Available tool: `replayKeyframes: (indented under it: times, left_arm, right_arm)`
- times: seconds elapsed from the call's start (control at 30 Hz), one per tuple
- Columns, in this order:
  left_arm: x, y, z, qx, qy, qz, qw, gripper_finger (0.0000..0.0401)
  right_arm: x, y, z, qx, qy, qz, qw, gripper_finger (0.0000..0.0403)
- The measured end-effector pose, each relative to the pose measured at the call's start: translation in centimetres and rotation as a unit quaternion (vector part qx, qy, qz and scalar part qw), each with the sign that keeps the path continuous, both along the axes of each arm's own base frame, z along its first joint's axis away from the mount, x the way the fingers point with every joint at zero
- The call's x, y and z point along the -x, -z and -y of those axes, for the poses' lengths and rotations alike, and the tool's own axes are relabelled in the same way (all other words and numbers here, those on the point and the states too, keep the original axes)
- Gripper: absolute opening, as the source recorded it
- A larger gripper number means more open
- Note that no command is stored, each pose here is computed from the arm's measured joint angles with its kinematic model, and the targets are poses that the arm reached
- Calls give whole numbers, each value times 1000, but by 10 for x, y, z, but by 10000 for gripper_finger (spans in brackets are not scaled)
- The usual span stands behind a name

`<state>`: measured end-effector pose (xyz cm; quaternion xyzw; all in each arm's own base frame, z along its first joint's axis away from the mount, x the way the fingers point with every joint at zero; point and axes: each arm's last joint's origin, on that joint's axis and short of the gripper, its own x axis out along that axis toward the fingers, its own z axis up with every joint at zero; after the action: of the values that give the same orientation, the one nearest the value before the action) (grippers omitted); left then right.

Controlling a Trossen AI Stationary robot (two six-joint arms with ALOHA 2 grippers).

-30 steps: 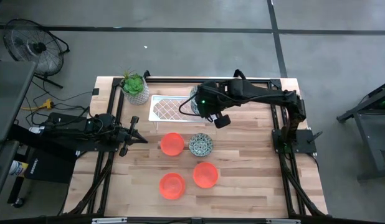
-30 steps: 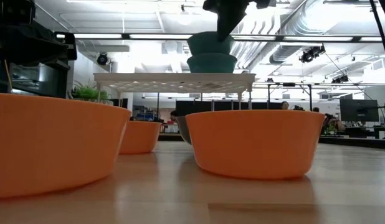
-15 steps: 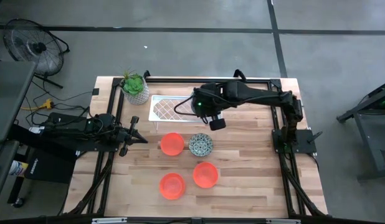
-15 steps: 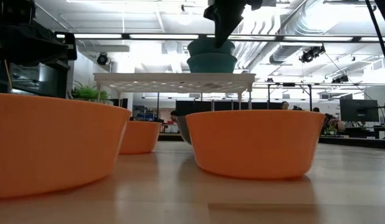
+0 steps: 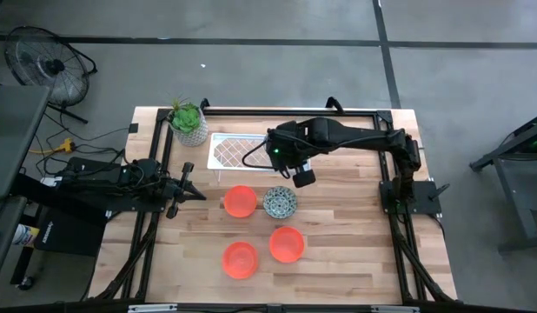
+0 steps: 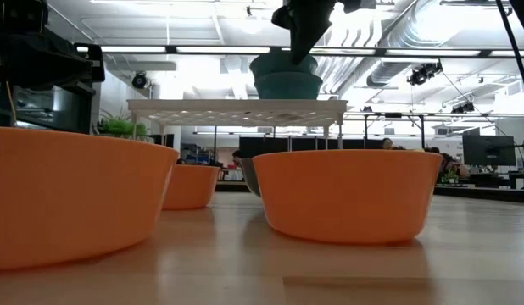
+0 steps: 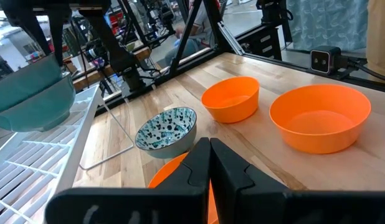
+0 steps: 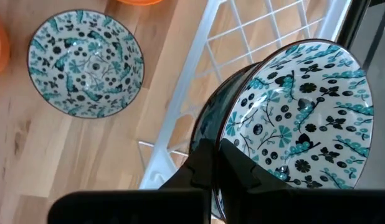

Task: Pick & Place Mini bowls
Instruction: Stack the bottom white patterned bowl on the white patterned bowl on the shelf

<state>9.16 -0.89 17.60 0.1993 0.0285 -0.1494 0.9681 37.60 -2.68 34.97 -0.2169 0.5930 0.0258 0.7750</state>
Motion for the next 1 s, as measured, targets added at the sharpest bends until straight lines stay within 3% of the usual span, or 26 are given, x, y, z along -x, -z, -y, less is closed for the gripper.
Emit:
replayKeyframes:
  times: [0.8, 1.0]
  left_arm:
    - [0, 0, 0, 0, 0, 0, 1000, 0]
    - [0, 0, 0, 0, 0, 0, 1000, 0]
  right_arm:
    - [-5, 22, 2, 21, 3, -14, 1000, 1]
    - [-4, 23, 2, 15, 2, -18, 1000, 28]
